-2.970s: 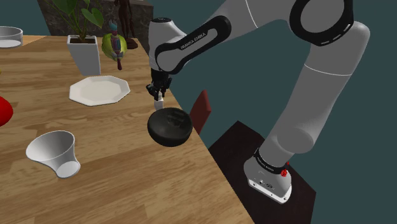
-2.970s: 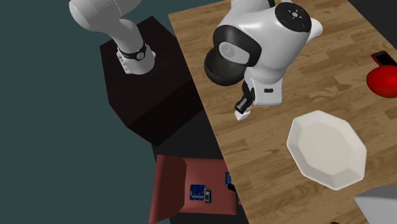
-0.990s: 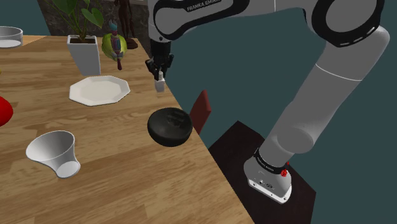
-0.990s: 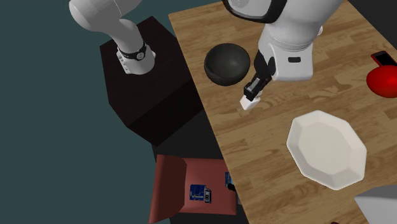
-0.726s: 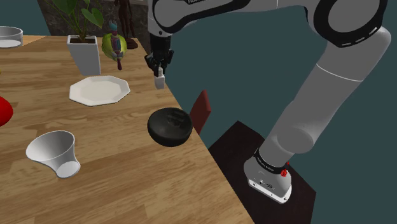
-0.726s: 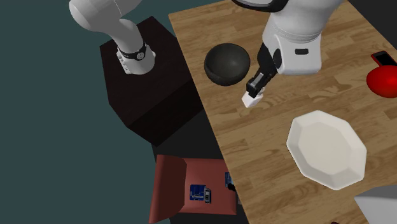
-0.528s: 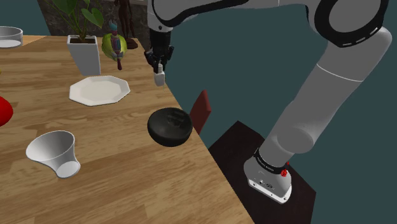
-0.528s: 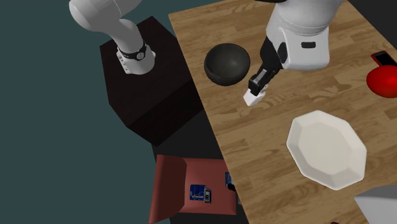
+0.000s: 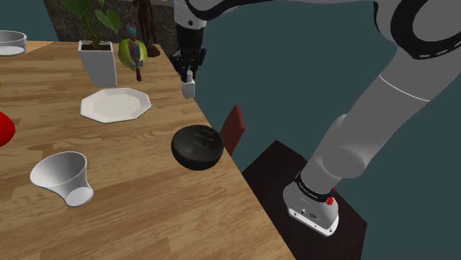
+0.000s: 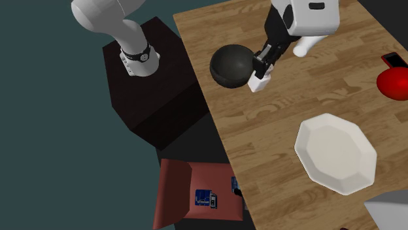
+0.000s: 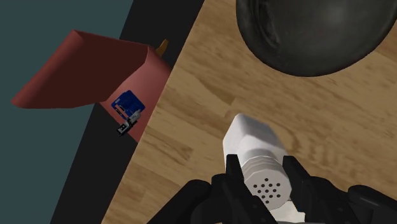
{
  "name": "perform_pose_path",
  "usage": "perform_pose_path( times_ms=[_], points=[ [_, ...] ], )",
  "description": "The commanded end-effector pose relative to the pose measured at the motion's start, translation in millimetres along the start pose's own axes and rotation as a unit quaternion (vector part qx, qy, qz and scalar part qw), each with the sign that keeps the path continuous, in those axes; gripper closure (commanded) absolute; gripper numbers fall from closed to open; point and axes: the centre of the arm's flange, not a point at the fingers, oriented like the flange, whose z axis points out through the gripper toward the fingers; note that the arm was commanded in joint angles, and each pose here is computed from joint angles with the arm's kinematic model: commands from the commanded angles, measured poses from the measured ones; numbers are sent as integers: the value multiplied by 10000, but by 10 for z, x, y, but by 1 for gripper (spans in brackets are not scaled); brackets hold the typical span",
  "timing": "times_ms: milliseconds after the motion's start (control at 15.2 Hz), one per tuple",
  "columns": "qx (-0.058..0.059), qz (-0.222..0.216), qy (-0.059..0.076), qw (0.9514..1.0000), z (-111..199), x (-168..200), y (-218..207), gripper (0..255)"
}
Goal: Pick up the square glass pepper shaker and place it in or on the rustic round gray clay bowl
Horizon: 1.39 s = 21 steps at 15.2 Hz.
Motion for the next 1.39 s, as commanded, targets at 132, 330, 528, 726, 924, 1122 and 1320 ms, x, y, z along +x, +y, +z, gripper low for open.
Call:
perform_pose_path(
  times_ms=[132,330,528,726,924,1122,1320],
  points=[
    [-2,4,-1,10000,-122,-447,-238,255],
    [-2,4,-1,10000,-223,-781,-424,255],
    [-2,4,-1,10000,-324,-1116,-610,255],
    [-2,4,-1,10000,-408,-1393,-764,255],
    [-2,4,-1,10000,-250,-1402,-772,255],
    [-2,4,-1,10000,-92,-1411,-780,255],
    [-2,4,-1,10000,66,-1421,-788,255]
  ],
)
